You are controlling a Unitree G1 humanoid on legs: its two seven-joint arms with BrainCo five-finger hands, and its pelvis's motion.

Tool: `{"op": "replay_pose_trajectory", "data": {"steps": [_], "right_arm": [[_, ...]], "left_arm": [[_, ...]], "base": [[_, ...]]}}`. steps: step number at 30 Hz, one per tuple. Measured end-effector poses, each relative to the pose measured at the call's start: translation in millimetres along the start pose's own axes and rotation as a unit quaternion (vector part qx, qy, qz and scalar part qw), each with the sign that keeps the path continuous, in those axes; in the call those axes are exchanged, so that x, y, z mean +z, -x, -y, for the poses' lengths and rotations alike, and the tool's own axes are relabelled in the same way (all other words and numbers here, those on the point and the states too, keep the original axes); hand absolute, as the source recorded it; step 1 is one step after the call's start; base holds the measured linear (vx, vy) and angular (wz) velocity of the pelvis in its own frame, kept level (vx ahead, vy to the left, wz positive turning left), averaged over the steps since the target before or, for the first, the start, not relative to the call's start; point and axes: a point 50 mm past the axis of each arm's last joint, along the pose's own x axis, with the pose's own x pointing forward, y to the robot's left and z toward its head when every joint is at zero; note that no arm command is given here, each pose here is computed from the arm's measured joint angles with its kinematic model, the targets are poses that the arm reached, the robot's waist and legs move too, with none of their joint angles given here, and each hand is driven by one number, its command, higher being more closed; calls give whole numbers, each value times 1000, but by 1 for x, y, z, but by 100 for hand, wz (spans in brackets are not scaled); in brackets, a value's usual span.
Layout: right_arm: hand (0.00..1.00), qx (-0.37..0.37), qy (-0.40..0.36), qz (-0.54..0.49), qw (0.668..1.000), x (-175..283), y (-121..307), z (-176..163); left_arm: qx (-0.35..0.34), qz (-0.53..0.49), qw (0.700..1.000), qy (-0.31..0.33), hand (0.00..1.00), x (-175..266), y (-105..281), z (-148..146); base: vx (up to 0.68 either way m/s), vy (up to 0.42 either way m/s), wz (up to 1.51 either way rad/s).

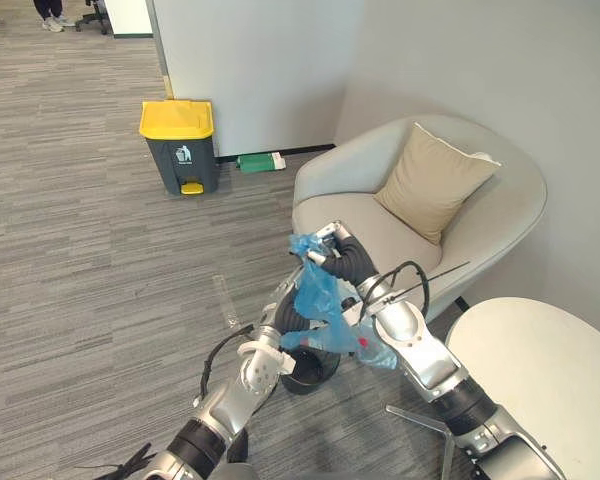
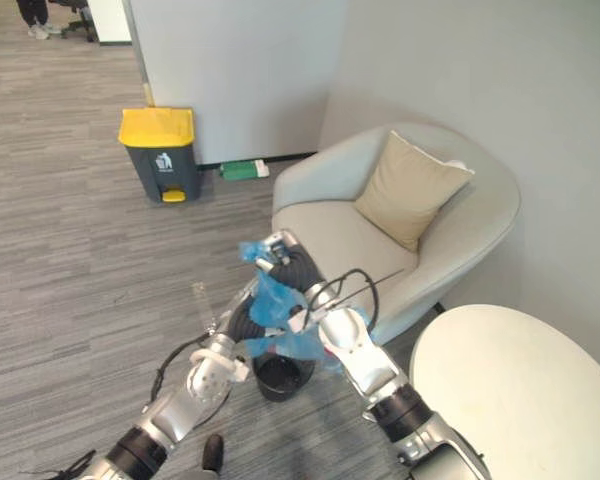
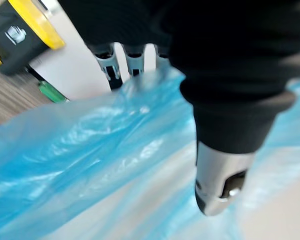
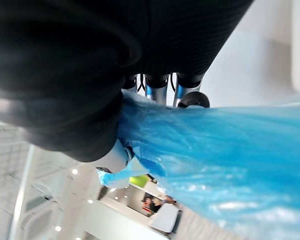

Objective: Gather rubbish on tea table into small bin, then transfer packed bag to large trash can.

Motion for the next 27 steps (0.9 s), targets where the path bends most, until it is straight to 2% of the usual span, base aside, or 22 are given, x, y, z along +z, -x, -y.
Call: {"op": "replay_pose_trajectory", "data": {"steps": [8,13,14,20,27], "right_arm": [[100,5,-43,9,999,6,-3,-9],[100,49,-61,-9,997,2,0,-28],[100,51,-61,-18,997,0,0,-30],[100,50,-66,-28,996,-2,0,-30],[100,79,-78,-21,994,1,-1,-38]], "left_arm": [[7,-11,1000,12,0,-2,-1,1],[-27,-19,999,19,0,-3,1,19],[-32,-23,999,20,100,-4,-1,23],[-38,-11,999,5,100,-1,-19,19],[-61,-17,997,35,100,2,-19,26]], "base": [[0,0,0],[0,0,0],[10,-22,-4],[8,-24,-6],[12,-7,-6]]}}
